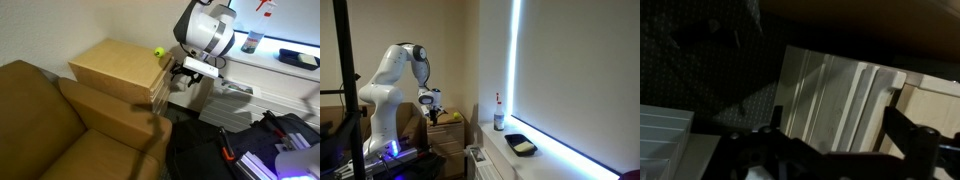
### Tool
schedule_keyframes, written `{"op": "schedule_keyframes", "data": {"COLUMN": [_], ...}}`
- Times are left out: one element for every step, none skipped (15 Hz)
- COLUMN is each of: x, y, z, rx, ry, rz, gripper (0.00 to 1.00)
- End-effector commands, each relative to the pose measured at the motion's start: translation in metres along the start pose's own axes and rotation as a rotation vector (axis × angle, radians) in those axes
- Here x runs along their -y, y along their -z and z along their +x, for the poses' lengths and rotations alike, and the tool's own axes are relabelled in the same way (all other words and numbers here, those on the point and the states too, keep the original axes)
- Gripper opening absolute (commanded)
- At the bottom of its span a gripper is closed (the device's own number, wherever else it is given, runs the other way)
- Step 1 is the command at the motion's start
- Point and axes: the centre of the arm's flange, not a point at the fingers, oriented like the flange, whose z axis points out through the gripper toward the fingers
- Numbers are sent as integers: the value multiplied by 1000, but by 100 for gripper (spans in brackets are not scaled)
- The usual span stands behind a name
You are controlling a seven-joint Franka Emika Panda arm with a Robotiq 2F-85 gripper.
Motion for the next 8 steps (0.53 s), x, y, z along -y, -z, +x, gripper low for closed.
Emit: {"op": "schedule_keyframes", "data": {"x": [-3, -3, -2, 1, 5, 9, 13, 15], "y": [-12, -28, -36, -45, -51, -59, -65, -73], "z": [7, 12, 15, 20, 22, 27, 31, 36], "rx": [-14, -37, -57, -70, -88, -114, -116, -124], "ry": [-14, -17, -19, -32, -49, -52, -55, -57], "rz": [1, 11, 20, 47, 60, 67, 77, 76], "gripper": [100, 100, 100, 100, 100, 100, 100, 100]}}
